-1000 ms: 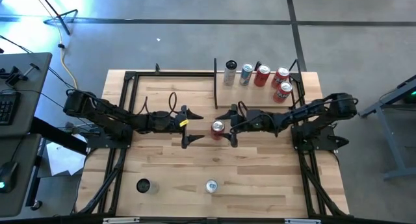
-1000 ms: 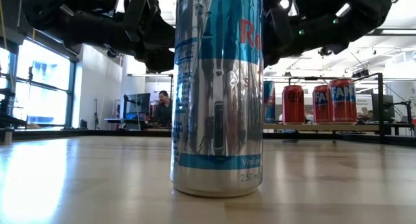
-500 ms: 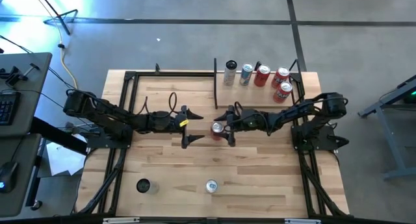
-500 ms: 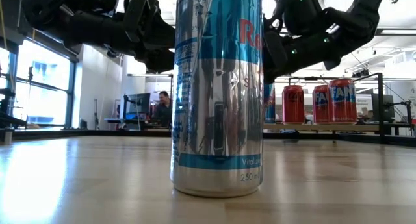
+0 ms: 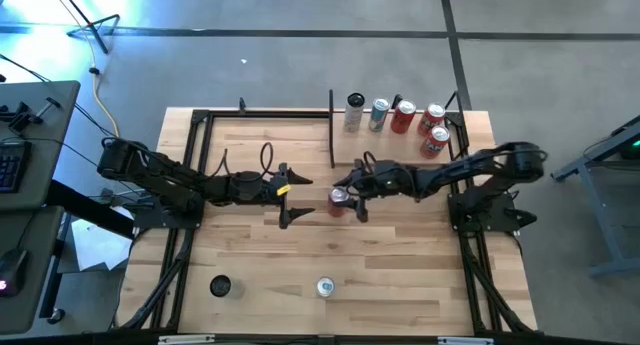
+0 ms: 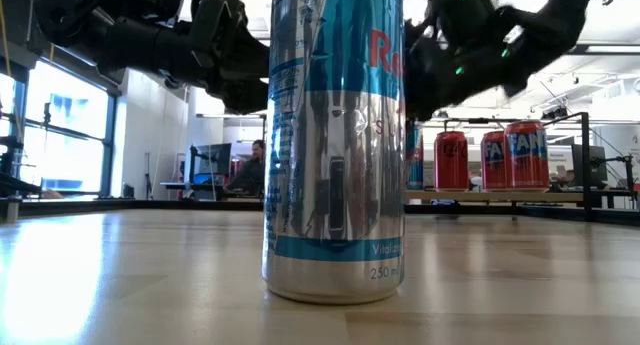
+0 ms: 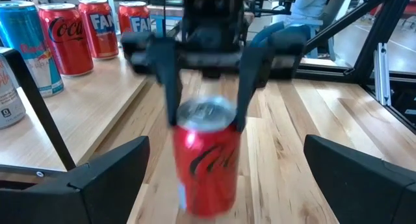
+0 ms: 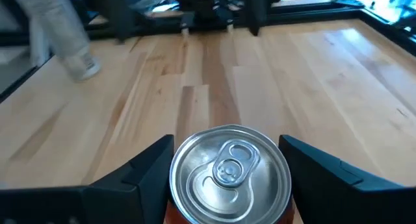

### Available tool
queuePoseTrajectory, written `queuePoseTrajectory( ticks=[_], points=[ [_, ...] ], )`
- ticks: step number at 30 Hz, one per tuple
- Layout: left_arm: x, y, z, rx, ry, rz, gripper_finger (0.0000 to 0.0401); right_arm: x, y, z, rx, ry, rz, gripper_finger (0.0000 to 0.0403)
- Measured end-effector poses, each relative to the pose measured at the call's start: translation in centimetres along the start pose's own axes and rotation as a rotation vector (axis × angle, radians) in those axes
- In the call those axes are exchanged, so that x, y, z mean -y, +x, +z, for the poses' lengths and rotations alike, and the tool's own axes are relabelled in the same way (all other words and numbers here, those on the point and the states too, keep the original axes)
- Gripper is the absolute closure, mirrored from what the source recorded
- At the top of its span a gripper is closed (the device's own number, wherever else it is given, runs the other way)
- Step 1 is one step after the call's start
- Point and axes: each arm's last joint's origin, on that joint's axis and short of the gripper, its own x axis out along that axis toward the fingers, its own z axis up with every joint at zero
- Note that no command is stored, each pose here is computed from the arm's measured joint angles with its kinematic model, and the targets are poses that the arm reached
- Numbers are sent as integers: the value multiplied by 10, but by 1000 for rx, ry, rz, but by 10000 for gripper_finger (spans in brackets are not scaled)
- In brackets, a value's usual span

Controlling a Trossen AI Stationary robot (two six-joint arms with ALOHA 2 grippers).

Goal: Place canned beverage on shelf
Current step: Put the red soda can on the shelf and align it with the other red soda can

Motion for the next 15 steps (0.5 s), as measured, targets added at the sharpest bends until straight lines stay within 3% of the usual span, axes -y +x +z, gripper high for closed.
queuePoseTrajectory(
  ticks=[3, 7, 15],
  points=[
    [0, 0, -1, -14, 2, 2, 2, -3, -25, 19, -2, -59, -22, 165],
    [0, 0, -2, -20, 2, 2, 2, -2, -75, 42, -32, -145, -131, 165],
    [0, 0, -2, -21, 3, 2, 2, 12, -177, 49, -78, -271, -319, 165]
  ],
)
